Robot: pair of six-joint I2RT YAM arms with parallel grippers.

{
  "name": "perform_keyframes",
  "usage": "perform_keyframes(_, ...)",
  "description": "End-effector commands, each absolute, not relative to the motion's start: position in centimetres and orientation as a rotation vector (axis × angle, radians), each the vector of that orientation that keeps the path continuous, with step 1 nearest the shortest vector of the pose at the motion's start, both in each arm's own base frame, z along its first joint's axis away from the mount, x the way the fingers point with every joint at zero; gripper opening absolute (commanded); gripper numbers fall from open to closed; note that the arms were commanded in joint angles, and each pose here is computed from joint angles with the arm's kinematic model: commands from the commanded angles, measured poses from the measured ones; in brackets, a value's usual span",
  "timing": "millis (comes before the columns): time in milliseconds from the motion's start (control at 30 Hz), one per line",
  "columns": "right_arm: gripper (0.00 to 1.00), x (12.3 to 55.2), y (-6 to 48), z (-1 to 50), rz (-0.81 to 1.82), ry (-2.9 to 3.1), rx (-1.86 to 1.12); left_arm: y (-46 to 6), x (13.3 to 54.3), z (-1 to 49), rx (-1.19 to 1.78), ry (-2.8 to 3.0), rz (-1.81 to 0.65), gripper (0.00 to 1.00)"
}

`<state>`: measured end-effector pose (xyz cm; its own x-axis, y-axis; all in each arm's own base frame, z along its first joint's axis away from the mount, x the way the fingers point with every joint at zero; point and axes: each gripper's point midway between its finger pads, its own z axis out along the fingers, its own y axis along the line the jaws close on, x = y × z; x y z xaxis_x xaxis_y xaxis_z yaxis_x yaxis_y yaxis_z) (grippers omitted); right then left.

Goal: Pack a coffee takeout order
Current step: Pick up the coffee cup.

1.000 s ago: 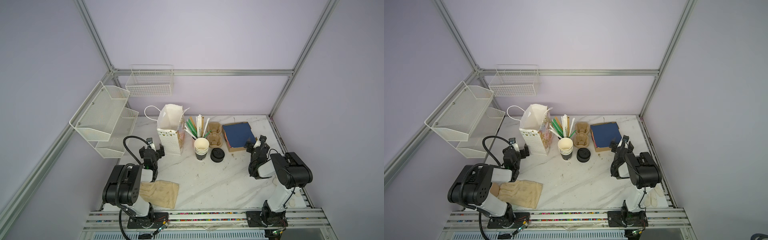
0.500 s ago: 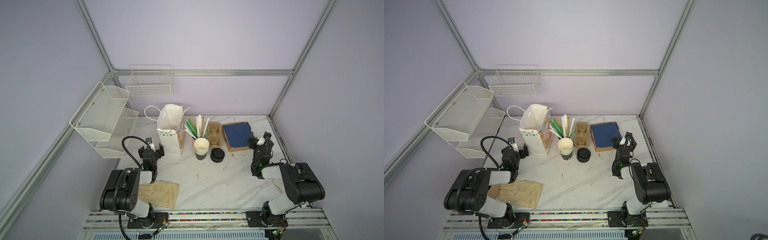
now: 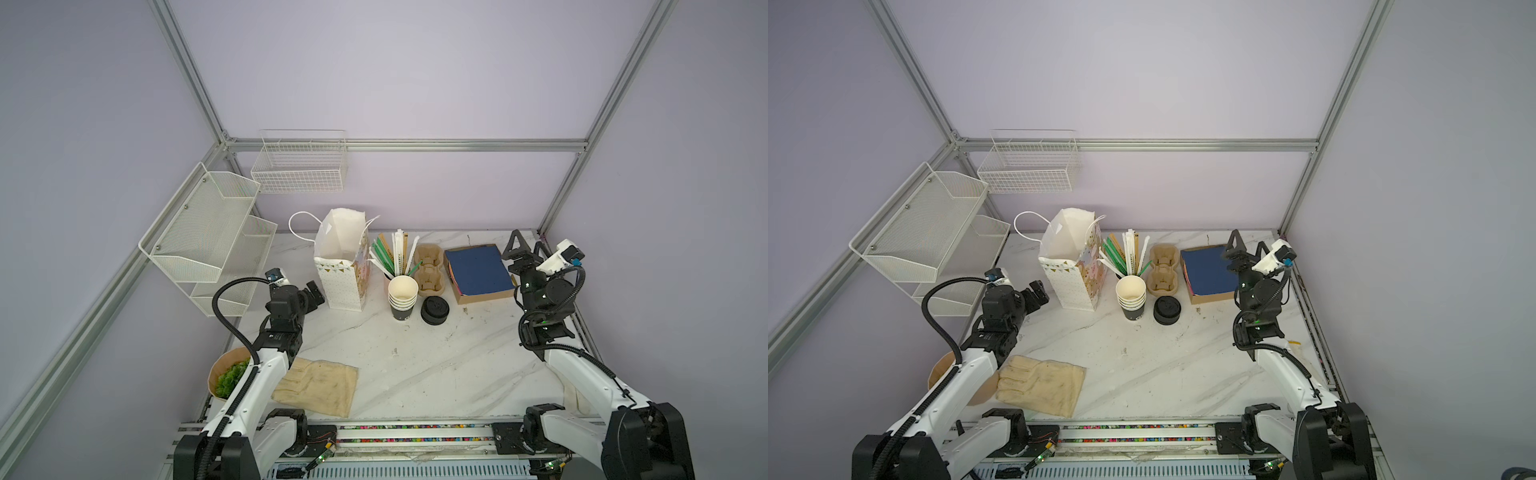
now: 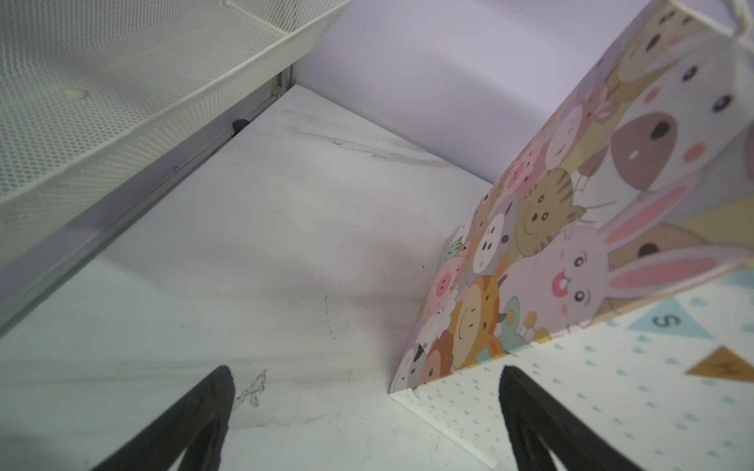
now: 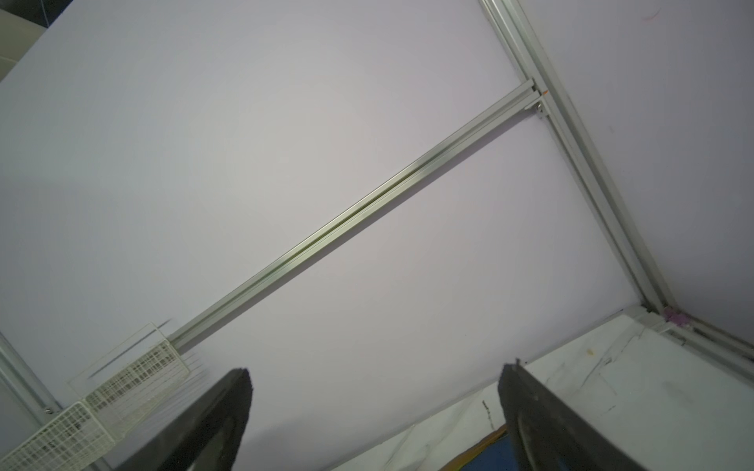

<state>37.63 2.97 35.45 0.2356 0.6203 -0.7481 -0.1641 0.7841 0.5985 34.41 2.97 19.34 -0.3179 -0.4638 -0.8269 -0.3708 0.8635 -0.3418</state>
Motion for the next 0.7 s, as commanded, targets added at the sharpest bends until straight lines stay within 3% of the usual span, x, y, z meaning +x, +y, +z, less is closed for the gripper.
perform_keyframes(0,0.97,37.7,4.9,34.0,0.727,1.296,0.46,0.8,33.4,21.1,-0.716,1.968,-0.348,1.0)
perform_keyframes(233,0.98,39.7,6.4,32.0,0.679,1.479,0.397,-4.3,32.2,22.9,-0.499,1.96,-0.659,1.0)
perform_keyframes(500,0.97,41.6,10.4,28.5,0.6,1.755,0.311,-6.4,29.6,23.4,-0.424,1.996,-0.54,1.0)
perform_keyframes(667,0.92,41.0,13.7,27.2,0.566,1.877,0.218,-7.5,28.8,23.8,-0.419,2.052,-0.437,1.0)
